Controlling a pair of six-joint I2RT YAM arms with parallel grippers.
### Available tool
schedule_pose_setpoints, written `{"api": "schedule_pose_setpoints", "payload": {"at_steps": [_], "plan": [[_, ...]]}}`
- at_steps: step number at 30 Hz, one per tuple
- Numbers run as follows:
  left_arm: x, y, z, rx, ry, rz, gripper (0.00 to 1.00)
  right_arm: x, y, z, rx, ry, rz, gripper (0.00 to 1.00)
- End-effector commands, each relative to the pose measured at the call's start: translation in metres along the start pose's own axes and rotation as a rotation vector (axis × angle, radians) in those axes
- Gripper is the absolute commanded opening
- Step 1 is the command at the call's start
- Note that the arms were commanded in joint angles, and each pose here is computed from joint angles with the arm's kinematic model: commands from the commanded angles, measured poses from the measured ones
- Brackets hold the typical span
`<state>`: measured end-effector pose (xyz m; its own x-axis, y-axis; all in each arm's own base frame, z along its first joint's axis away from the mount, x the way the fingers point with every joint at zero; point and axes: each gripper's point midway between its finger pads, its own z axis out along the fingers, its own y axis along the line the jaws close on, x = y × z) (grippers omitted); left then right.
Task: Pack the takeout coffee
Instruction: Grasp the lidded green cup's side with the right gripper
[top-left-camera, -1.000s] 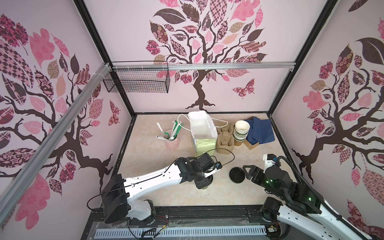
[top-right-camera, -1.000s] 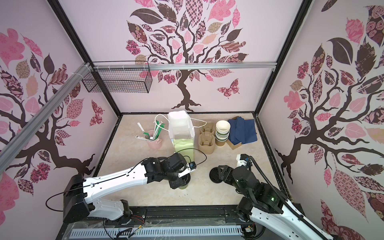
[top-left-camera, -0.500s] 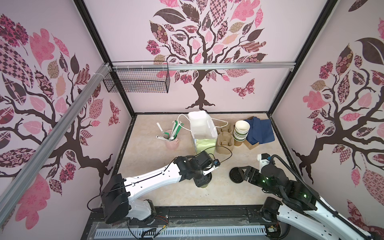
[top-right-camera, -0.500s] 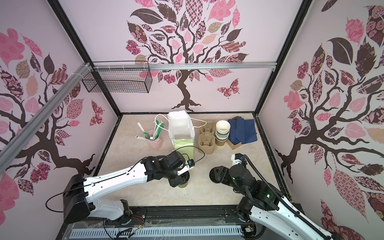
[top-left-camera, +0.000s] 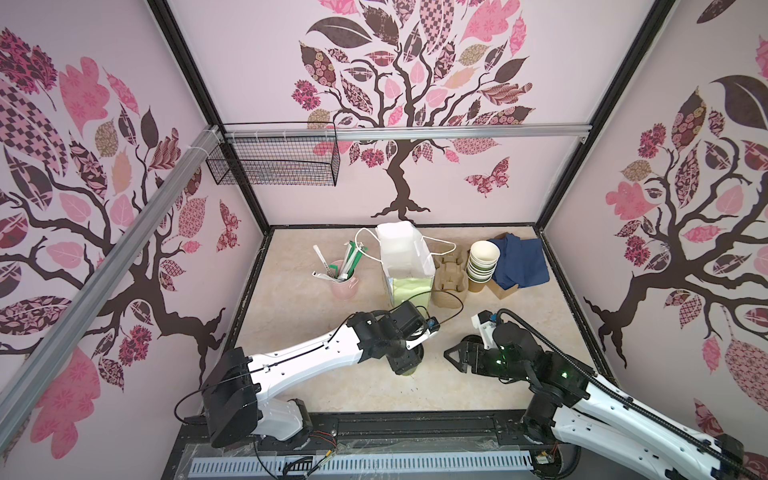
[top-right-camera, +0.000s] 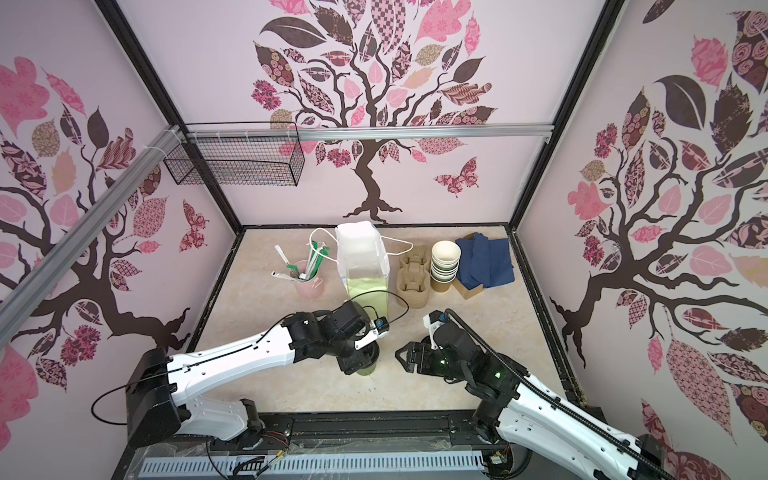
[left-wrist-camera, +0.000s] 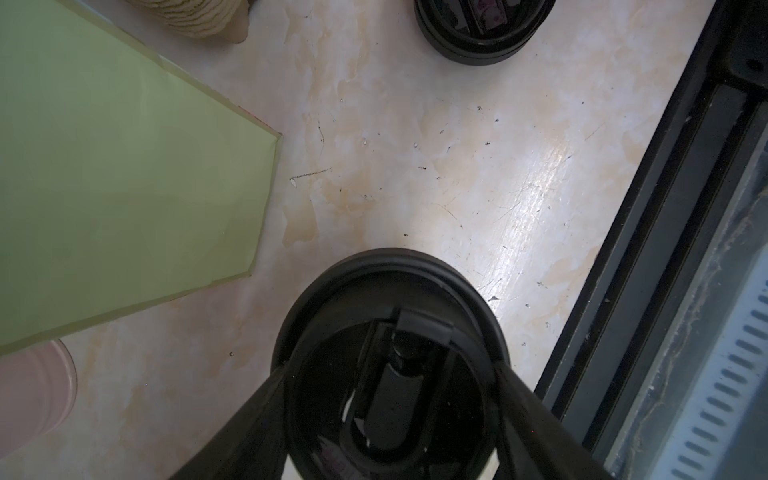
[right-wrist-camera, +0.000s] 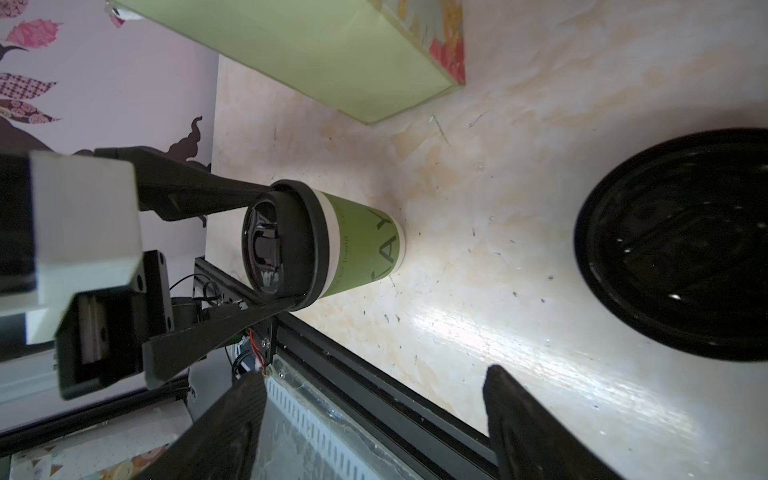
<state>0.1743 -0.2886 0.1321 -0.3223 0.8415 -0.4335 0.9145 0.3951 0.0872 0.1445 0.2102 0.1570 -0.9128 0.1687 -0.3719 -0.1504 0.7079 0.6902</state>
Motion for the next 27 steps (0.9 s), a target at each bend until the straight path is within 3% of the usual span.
{"api": "schedule_pose_setpoints", "payload": {"at_steps": [1,5,11,21,27], "plan": [[0.01,-0.001,0.008,0.007,0.026,-0.012,0.7,0.004,0.023,0.01,-0.116,0.051,-0.056,0.89],[0.012,-0.001,0.009,0.012,0.029,-0.013,0.67,0.005,0.023,0.029,-0.144,0.091,-0.033,0.91],[0.014,0.0,0.007,0.005,0.022,-0.019,0.65,-0.004,0.025,0.046,-0.287,0.091,0.128,0.89],[0.011,-0.003,0.008,0.027,0.004,-0.029,0.65,-0.001,0.042,0.059,-0.43,0.138,0.161,0.96],[0.012,-0.005,0.009,0.039,0.009,-0.026,0.66,-0.002,0.034,0.068,-0.396,0.132,0.175,0.96]]}}
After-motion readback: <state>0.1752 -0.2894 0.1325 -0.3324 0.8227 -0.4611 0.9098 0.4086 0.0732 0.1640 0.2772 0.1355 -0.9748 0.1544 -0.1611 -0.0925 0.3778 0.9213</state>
